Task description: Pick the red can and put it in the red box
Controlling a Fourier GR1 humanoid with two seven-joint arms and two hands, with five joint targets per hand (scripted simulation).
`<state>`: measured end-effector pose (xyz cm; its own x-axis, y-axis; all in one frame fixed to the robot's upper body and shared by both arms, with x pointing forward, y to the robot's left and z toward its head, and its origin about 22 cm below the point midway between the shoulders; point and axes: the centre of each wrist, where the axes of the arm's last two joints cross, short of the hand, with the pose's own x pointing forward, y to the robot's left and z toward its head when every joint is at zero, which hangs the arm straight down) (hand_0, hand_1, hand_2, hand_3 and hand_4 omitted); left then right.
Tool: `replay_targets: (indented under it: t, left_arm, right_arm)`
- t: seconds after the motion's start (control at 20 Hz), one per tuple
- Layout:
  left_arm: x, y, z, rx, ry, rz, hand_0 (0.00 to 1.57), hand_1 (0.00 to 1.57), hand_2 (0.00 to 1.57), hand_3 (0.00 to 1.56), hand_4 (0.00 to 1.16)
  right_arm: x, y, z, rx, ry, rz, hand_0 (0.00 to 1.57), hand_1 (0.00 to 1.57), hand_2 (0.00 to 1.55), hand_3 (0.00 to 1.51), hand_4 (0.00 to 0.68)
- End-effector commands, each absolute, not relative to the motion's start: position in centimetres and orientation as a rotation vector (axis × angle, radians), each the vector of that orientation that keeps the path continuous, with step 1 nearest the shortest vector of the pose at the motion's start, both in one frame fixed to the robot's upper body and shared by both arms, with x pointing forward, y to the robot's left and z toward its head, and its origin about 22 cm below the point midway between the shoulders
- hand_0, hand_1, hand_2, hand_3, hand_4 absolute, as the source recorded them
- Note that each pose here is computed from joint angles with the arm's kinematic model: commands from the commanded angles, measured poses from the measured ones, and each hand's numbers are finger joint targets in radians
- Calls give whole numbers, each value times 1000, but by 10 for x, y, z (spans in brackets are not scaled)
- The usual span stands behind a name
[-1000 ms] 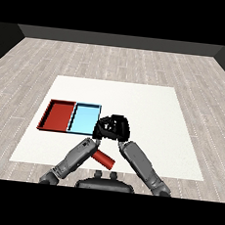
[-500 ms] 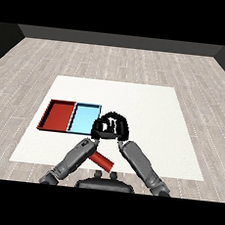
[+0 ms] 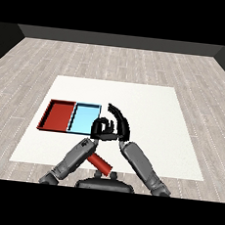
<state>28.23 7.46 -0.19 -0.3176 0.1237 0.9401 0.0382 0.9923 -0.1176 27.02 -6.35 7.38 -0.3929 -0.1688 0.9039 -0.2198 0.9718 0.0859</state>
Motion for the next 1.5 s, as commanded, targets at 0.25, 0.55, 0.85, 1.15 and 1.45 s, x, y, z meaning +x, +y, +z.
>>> replay_targets:
  t: [0.25, 0.55, 0.85, 1.15, 1.45]
  left_arm:
    - [268, 88, 5, -57, -1893, 81, 1571, 1571, 1571, 1476, 1132]
    - [309, 81, 11, -18, -1911, 98, 1571, 1571, 1561, 1460, 1132]
    - [298, 123, 22, 33, -1931, 101, 1571, 1571, 1571, 1472, 1127]
    - [326, 175, 51, 180, -1918, 128, 1571, 1571, 1571, 1487, 1125]
    - [325, 242, 52, 410, -1908, 60, 1571, 1571, 1571, 1491, 1112]
  right_arm:
    - [273, -74, 71, 267, -1979, 24, 0, 0, 0, 0, 0]
    - [264, -112, 93, 297, -2007, -12, 0, 0, 0, 0, 0]
    - [236, -166, 86, 300, -2038, -103, 0, 0, 0, 0, 0]
    - [227, -203, 98, 220, -2033, -113, 0, 0, 0, 0, 0]
    - [212, -239, 64, 114, -1971, -164, 0, 0, 0, 0, 0]
